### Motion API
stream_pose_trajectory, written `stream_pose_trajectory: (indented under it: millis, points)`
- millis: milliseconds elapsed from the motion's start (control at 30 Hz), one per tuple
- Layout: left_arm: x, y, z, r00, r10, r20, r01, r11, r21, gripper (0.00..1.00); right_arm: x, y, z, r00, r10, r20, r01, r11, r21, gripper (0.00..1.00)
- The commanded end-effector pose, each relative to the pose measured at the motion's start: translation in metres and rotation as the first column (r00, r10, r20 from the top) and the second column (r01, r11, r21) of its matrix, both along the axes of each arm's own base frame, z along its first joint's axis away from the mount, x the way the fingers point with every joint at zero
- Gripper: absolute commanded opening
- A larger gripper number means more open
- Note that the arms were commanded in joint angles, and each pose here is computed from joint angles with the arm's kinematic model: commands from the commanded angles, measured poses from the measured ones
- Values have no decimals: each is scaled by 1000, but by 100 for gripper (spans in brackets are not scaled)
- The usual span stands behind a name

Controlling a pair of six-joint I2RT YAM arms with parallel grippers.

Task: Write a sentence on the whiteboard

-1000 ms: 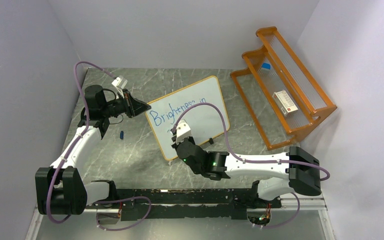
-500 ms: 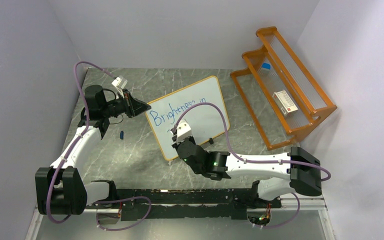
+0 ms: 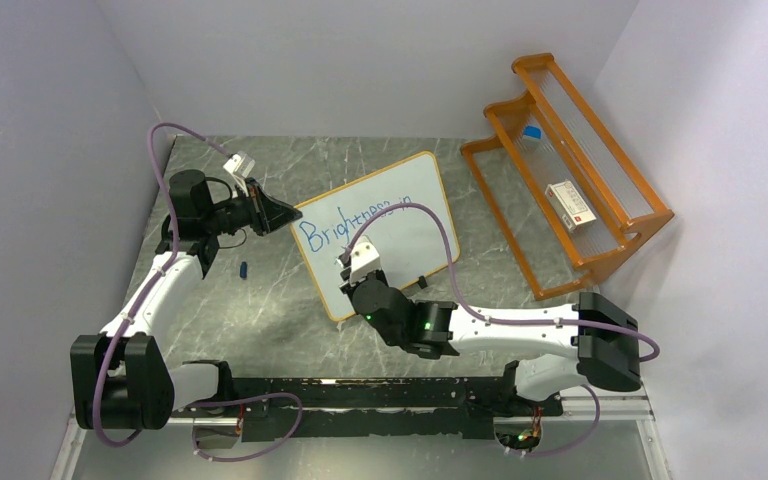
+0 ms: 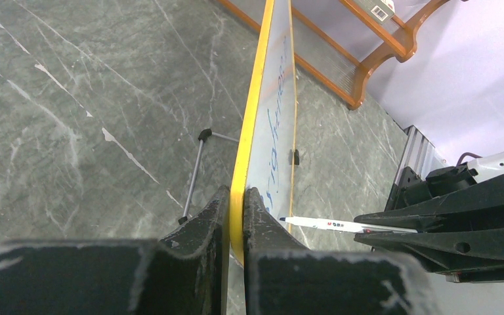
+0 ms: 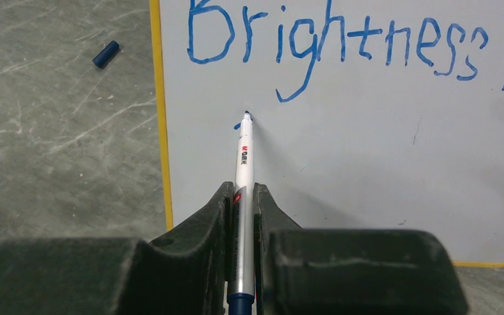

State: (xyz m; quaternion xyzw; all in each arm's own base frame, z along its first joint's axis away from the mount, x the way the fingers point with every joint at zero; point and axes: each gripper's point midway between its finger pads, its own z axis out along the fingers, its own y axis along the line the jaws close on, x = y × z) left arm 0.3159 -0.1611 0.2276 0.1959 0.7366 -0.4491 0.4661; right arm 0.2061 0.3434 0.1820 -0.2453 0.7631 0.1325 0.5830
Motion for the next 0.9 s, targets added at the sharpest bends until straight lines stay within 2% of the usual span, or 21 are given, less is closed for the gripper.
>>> stream_pose_trajectory:
  millis: [0,867]
  points:
    - [-6,2,-45,990,38,-133,-30,997,64,5,7,2,11,999,-29,17,28,999,32,0]
    - [-7,2,-45,990,38,-134,-29,997,65,5,-3,-3,-1,999,15,-31,-14,1000,12,0]
